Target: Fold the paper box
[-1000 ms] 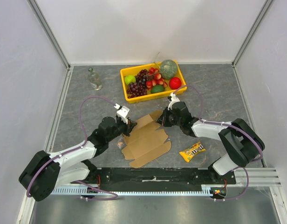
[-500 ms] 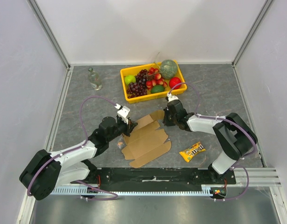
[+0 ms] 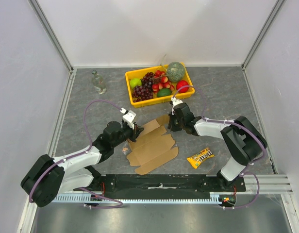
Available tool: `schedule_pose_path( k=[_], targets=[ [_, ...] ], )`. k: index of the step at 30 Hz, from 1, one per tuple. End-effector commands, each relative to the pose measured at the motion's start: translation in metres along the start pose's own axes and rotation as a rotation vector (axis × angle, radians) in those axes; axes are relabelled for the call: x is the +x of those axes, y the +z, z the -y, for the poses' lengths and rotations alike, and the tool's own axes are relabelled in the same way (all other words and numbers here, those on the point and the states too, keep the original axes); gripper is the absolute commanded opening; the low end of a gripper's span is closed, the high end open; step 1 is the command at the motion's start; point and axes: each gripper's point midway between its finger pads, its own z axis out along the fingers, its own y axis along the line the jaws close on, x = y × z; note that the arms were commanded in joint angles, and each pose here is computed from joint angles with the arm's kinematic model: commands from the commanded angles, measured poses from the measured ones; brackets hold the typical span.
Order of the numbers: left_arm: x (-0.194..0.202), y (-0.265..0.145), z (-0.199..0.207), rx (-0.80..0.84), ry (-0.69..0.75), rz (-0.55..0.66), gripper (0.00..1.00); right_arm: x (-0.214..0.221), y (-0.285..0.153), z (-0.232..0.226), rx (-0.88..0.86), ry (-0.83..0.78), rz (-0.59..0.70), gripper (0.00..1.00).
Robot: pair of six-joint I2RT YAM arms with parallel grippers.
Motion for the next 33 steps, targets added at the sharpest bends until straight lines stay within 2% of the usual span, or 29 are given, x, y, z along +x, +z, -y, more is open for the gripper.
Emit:
schedule_pose_path(
  k=[1,14,33],
  targets=[
    [-0.001,0.002,0.004,0.016,-0.019,-0.007,0.02,0.003,0.005,-0.016,-0.095,-0.030,-0.040,0.00],
    [0.000,0.004,0.004,0.015,-0.018,-0.013,0.02,-0.004,0.005,-0.024,-0.142,-0.020,-0.030,0.00],
    [0.002,0.005,0.003,0.012,-0.016,-0.025,0.02,-0.024,-0.012,-0.062,-0.405,0.055,0.017,0.00]
  ],
)
